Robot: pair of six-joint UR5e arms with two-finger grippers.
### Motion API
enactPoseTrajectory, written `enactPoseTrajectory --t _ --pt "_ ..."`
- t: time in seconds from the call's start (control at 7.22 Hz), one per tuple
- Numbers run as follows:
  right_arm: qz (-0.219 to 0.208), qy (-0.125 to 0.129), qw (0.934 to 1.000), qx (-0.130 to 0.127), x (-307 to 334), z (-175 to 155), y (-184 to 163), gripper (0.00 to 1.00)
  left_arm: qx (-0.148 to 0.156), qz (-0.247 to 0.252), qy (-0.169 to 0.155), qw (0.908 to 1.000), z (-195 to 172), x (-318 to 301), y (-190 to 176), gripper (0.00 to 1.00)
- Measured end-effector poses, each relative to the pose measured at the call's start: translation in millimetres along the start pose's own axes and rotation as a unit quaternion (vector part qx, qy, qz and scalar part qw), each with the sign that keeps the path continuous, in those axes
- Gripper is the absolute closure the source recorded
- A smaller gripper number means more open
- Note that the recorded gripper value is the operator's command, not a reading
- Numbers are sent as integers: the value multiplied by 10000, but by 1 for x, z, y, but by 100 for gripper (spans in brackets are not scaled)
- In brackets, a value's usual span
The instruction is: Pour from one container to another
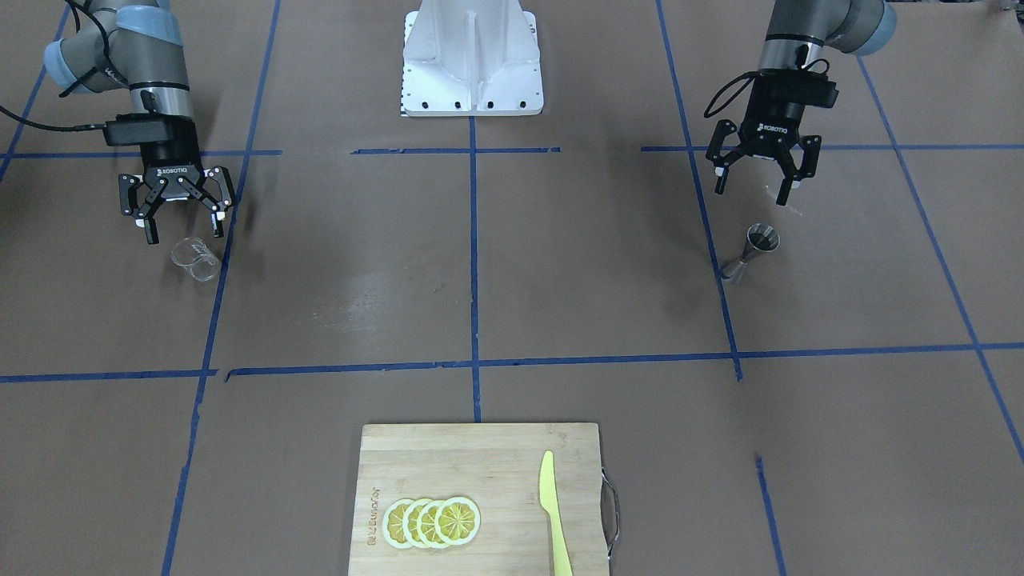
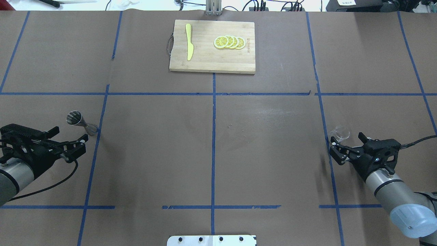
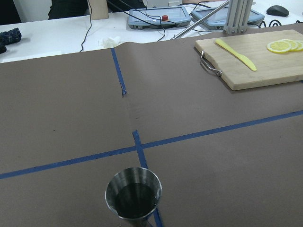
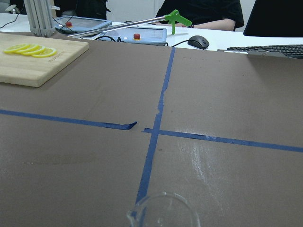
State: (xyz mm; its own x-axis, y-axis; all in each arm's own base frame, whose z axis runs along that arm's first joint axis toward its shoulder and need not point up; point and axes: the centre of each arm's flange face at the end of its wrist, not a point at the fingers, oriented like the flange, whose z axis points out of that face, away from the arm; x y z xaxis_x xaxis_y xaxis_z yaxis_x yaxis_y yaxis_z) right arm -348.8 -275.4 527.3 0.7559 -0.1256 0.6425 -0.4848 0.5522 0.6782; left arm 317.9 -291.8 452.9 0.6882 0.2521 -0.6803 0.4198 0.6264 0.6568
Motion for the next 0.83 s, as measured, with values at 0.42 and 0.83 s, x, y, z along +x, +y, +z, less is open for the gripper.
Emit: enactPoseTrajectory --t 0.42,0.83 --pt "-93 -241 9975 -659 19 -28 -8 0 -486 -38 317 9983 -8 4 -1 0" --pt "-116 -588 9848 -1631 33 -61 -14 0 -1331 12 544 9896 -40 -11 -2 0"
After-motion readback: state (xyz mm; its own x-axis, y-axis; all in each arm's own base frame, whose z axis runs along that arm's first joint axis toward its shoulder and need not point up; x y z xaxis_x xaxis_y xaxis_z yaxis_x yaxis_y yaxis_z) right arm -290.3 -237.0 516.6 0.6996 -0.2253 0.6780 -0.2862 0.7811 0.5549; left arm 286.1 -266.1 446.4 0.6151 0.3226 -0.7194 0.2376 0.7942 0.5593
